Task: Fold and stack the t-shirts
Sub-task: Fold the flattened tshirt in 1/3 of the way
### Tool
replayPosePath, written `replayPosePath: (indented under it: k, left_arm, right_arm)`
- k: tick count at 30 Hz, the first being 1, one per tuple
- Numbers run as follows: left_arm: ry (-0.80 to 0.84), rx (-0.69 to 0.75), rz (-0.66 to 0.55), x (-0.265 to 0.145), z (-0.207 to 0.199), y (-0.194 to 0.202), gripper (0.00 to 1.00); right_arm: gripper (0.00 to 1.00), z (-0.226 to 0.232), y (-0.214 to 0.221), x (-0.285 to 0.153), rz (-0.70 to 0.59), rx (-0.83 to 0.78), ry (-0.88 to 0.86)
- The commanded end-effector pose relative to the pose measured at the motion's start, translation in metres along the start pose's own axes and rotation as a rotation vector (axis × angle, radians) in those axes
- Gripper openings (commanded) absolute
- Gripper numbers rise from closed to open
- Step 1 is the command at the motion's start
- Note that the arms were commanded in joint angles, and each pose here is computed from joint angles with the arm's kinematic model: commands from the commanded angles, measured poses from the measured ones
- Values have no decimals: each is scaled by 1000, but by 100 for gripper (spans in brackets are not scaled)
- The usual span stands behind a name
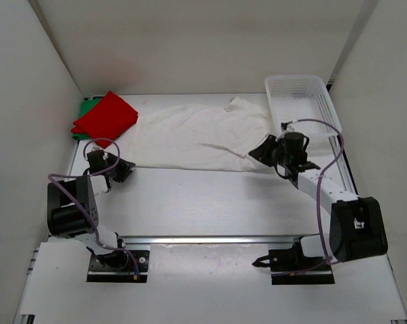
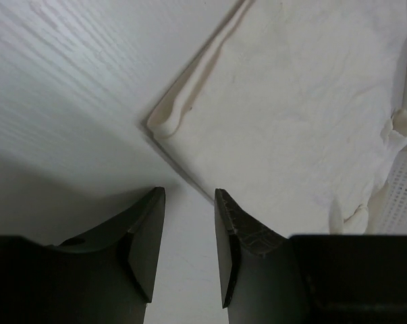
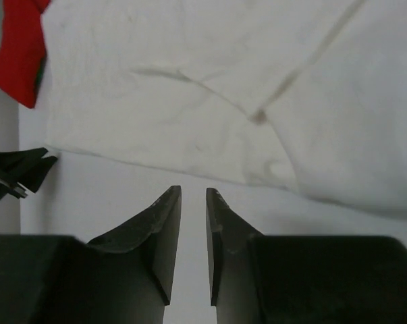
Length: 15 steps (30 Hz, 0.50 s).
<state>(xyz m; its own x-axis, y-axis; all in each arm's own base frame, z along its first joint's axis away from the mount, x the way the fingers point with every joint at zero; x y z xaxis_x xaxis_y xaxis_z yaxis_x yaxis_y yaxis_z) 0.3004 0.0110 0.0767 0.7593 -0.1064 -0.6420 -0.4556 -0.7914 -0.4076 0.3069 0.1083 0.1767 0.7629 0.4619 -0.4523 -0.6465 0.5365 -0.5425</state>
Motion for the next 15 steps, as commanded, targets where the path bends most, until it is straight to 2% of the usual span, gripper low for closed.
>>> replayPosePath:
  k: [1,4,9,12,15]
  left_arm:
    - [45,4,-12,7,-12,-7,46]
    - [42,5,9,18,-14,-7,43]
    - [67,6,-1,26,-20,-12,33]
    - [73,-9,-6,30,-20,-15,23]
    - [74,-25,9,36,-18,-15,8]
  right_arm:
    - [22,-14,1,-12,-110,50,-8]
    - [32,-46,11,-23,-120,89,86]
    - [37,-88,16,-34,-144,148,192]
    - [42,-96,12,-23,-109,138,200]
    - [43,-102,6,-7,-74,141,213]
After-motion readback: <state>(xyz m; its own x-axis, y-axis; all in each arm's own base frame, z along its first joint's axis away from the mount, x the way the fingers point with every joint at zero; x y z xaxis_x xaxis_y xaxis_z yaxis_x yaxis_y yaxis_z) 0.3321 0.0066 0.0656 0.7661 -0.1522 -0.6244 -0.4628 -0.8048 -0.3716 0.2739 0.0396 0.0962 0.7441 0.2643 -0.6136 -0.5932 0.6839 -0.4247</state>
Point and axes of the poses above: each gripper's point midway between its finger pads, its own x axis out along the fingers, its own z axis along the line the jaws close on, y = z × x, the point moved 8 cm from there along -x, back along the fingers, and after that the axes turned 6 degrees about x, right-handed, at the moved point
